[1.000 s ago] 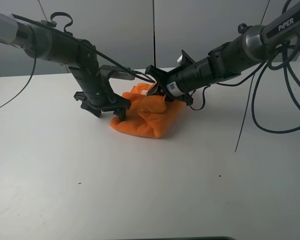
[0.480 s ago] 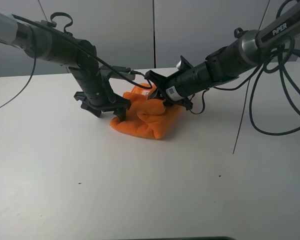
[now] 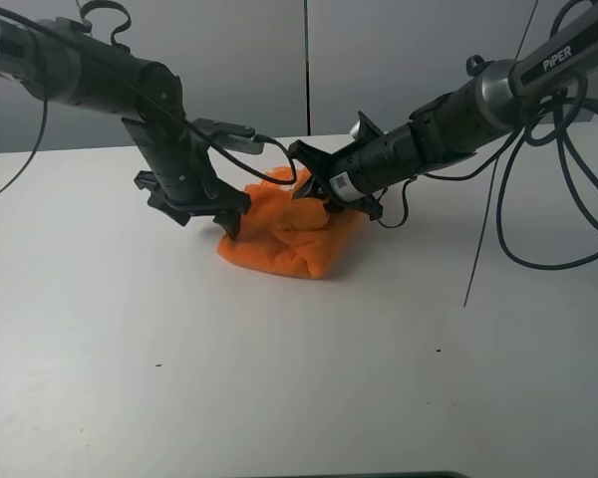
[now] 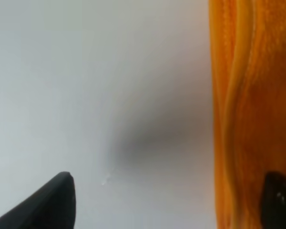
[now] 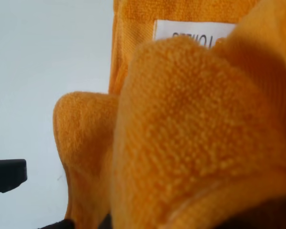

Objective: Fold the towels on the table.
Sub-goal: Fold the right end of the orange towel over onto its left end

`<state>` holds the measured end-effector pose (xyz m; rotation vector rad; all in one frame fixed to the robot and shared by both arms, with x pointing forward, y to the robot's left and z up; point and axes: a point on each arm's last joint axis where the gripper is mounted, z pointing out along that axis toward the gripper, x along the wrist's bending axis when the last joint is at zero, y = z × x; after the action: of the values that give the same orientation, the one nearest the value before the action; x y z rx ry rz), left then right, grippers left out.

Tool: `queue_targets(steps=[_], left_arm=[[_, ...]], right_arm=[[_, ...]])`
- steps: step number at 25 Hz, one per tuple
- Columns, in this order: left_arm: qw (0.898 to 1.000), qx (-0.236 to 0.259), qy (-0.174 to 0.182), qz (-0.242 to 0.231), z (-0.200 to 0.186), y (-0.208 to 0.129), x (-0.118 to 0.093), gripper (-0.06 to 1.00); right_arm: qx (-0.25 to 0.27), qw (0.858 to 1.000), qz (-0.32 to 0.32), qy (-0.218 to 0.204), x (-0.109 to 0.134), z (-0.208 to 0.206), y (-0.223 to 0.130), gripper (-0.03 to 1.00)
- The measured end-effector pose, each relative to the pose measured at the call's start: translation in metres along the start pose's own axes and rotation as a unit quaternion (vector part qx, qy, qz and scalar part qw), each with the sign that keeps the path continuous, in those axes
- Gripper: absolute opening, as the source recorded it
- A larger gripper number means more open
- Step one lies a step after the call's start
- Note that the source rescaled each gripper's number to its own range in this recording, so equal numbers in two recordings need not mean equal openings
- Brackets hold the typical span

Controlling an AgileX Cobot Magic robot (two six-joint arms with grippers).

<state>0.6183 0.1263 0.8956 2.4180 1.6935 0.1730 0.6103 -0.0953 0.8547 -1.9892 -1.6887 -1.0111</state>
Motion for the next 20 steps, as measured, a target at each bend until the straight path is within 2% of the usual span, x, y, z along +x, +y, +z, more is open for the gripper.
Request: queue_targets(steps=[8, 18, 19, 20], left_arm=[[0.999, -0.034, 0.007, -0.030, -0.039, 0.006, 0.024, 1.00], [0.989, -0.145, 0.010, -0.033, -0.140, 0.005, 0.032, 1.00], [0.987, -0.159, 0.009, -0.033, -0.152, 0.003, 0.032, 1.00], [0.985, -0.170, 0.009, -0.034, -0.161, 0.002, 0.031, 1.00]], right_arm=[[0.000, 1.000, 0.000, 0.000, 0.000, 0.000, 0.000, 0.05], [0.004, 1.000, -0.014, -0.005, -0.001, 0.000, -0.001, 0.05], [0.004, 1.000, -0.016, -0.005, -0.001, 0.000, -0.001, 0.06], [0.004, 1.000, -0.016, -0.004, 0.000, 0.000, 0.000, 0.12]])
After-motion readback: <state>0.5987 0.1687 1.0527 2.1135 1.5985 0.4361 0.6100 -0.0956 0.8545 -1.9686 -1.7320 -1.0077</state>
